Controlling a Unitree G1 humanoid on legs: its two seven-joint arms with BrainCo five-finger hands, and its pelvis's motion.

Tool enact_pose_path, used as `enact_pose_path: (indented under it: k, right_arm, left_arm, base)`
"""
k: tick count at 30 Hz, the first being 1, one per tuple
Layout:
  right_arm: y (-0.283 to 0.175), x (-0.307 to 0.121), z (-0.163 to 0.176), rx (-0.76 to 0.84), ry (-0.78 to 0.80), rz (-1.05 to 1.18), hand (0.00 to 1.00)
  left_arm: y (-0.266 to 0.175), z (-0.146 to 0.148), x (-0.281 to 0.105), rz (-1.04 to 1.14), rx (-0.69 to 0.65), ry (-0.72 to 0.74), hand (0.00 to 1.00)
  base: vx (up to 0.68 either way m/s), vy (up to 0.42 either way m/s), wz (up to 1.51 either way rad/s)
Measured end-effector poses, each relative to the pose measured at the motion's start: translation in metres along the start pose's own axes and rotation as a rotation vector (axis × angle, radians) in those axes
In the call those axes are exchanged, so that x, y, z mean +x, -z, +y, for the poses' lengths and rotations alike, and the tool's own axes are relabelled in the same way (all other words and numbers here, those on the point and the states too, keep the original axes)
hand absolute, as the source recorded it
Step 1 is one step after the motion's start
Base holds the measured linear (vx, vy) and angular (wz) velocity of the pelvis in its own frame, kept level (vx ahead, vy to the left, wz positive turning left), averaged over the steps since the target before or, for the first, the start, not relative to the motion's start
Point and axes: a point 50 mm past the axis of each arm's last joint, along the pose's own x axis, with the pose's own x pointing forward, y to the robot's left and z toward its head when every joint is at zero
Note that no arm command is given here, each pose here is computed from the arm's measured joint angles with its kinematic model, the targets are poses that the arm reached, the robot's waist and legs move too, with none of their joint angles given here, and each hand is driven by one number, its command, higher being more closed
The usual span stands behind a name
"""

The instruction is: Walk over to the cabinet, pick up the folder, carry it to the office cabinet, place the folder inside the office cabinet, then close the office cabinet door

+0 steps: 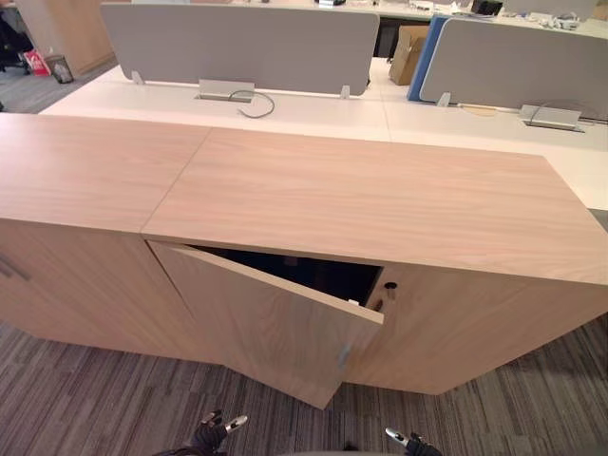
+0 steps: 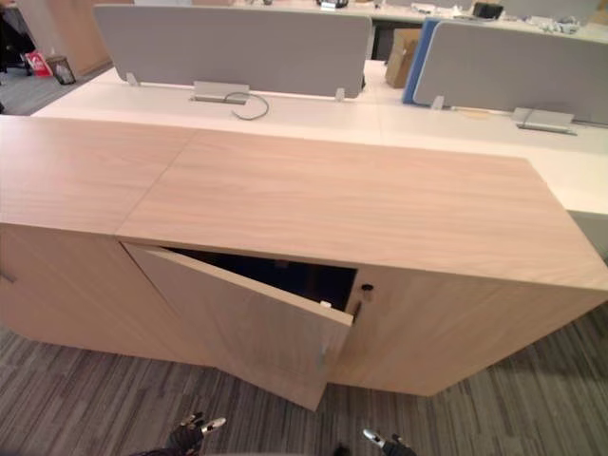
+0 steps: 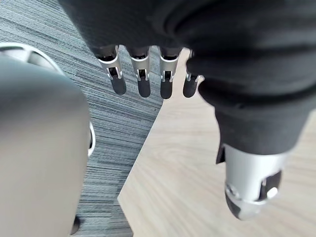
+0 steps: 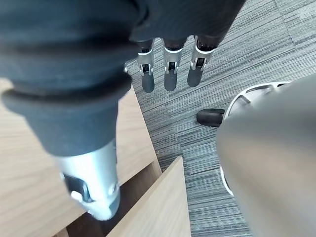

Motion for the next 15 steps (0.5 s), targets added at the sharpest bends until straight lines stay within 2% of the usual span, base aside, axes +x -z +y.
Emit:
enact_pose_path:
  k: [5,9,15]
  right_arm:
    - [-0.01,0.002,-0.007,0.049,0.037,-0.016,0.0]
    - [-0.001,0.001,-0.002,0.079,0.045,0.004,0.0]
    - [0.005,0.0,0.0,0.042,0.033,0.01,0.0]
  left_arm:
    - [0.002,-0.014,-0.002,-0.006,-0.183,-0.019,0.0]
    - [0.002,-0.016,-0.002,-0.019,-0.304,-0.025,0.0]
    - [0.021,-0.01,-0.007,0.034,-0.391,-0.026,0.0]
  base:
    - [-0.02,0.187,-0.58]
    - [0.06,0.185,0.09]
    - [0.16,0.065,-0.09]
